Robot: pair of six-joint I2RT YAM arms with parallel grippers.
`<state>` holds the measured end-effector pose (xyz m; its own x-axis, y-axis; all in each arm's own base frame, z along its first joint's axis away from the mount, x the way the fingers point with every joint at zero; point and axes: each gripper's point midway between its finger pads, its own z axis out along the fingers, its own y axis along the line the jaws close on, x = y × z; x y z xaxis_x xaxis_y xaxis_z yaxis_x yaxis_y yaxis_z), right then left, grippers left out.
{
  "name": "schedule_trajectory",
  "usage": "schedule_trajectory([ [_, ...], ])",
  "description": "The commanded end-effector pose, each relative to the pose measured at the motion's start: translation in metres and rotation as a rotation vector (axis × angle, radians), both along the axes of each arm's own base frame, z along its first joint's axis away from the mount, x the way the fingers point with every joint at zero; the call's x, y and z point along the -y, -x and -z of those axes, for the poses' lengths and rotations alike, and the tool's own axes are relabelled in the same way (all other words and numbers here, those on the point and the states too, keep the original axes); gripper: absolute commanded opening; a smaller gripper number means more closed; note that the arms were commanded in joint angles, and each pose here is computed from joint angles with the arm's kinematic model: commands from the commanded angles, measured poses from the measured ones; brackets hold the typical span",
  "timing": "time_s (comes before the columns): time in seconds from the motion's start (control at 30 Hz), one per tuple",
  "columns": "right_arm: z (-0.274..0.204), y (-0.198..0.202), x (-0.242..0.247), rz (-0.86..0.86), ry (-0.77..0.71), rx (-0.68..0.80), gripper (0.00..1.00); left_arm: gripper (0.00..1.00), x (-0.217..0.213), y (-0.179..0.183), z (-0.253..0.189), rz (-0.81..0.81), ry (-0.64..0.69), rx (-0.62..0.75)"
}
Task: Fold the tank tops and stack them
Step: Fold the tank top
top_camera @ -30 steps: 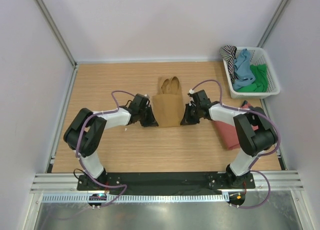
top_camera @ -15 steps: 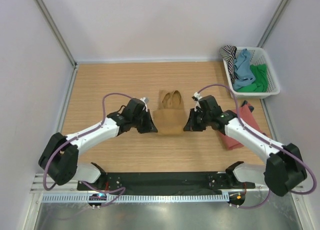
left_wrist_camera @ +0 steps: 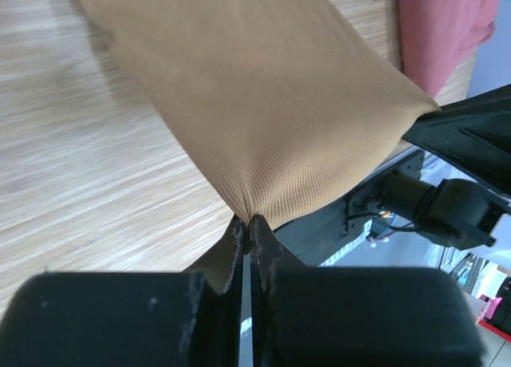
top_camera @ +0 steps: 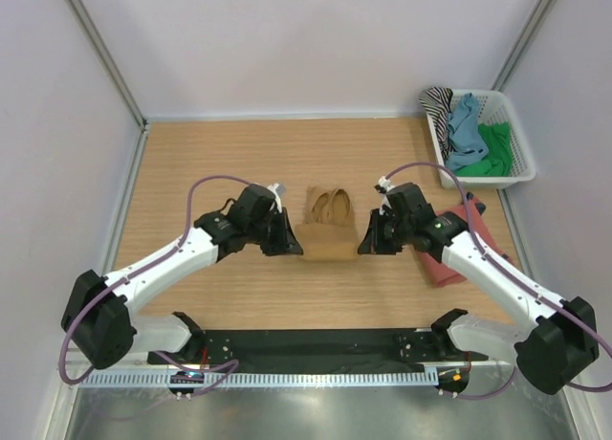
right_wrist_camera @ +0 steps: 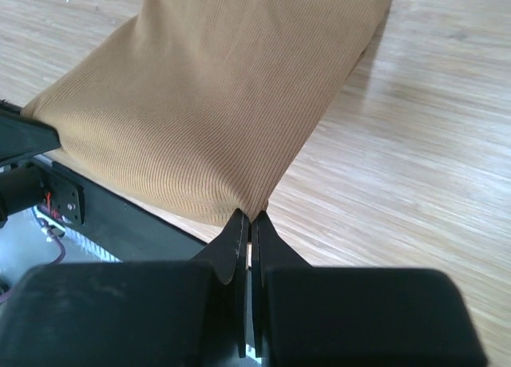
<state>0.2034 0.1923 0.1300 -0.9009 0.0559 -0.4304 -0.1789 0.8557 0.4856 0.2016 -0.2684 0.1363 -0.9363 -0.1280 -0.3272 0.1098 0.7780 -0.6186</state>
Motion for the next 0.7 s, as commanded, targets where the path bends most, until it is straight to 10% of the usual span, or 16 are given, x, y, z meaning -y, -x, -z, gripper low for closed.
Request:
schedule_trajectory([
  [0.0,-0.028,-0.023,0.003,0.042,0.040,0.079,0.01,0.00,0.012,-0.015,-0.025,0.002,0.025,0.016],
  [0.67,-0.032,-0.181,0.005,0.177,0.088,0.082,0.04,0.03,0.009,-0.159,-0.009,-0.124,0.095,-0.106],
])
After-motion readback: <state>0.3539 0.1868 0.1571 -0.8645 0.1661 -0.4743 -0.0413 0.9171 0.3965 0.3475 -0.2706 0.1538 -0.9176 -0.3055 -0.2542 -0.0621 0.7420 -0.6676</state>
